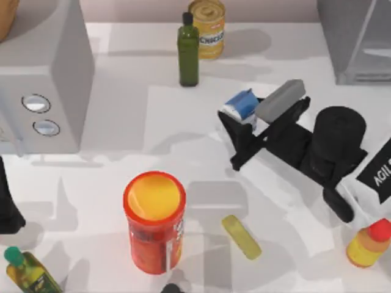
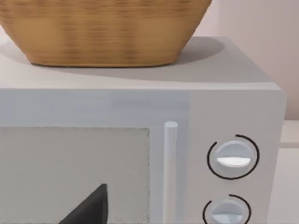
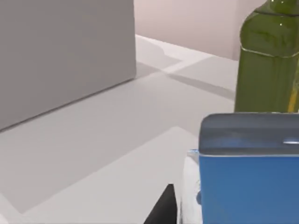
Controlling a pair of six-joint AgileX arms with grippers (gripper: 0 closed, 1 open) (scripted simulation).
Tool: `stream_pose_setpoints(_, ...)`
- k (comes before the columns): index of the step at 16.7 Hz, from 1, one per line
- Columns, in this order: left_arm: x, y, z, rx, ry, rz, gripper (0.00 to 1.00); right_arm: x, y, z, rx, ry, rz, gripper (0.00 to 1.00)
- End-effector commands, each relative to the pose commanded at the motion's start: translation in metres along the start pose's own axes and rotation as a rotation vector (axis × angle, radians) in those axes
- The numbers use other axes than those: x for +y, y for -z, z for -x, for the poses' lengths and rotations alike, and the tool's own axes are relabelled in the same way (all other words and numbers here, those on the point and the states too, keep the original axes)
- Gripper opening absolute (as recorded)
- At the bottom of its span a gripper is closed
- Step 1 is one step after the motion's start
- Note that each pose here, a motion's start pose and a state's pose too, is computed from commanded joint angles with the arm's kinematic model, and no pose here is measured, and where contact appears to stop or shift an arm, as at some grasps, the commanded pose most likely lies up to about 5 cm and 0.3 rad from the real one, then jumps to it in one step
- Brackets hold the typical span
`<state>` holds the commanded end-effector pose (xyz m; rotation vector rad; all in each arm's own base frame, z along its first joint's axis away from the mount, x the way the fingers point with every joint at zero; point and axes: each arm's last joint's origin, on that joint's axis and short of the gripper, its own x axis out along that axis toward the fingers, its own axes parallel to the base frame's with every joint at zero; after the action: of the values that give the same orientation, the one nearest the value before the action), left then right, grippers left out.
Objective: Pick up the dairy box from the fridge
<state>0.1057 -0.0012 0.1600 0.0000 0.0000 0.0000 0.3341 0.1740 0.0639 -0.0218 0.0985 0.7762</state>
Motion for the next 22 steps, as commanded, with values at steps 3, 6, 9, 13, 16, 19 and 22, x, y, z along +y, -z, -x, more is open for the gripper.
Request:
stream_pose_setpoints(3,0.0,0.0,0.0,0.0,0.0,0.0,1.0,-0.0023,0.0073,-0.0011,0.001,0.011,0.013,0.0)
stream_pose_setpoints(6,0.0,0.0,0.0,0.0,0.0,0.0,1.0,-0.0024,0.0076,-0.001,0.001,0.012,0.014,0.0)
stream_pose_setpoints(9,0.0,0.0,0.0,0.0,0.0,0.0,1.0,-0.0024,0.0076,-0.001,0.001,0.012,0.014,0.15)
stream_pose_setpoints(13,0.0,0.0,0.0,0.0,0.0,0.0,1.0,-0.0024,0.0076,-0.001,0.001,0.012,0.014,0.45)
stream_pose_setpoints(16,0.0,0.0,0.0,0.0,0.0,0.0,1.0,-0.0024,0.0076,-0.001,0.001,0.012,0.014,0.68)
stream_pose_setpoints(19,0.0,0.0,0.0,0.0,0.0,0.0,1.0,-0.0024,0.0076,-0.001,0.001,0.012,0.014,0.9)
stream_pose_setpoints(22,0.0,0.0,0.0,0.0,0.0,0.0,1.0,-0.0024,0.0076,-0.001,0.001,0.012,0.014,1.0)
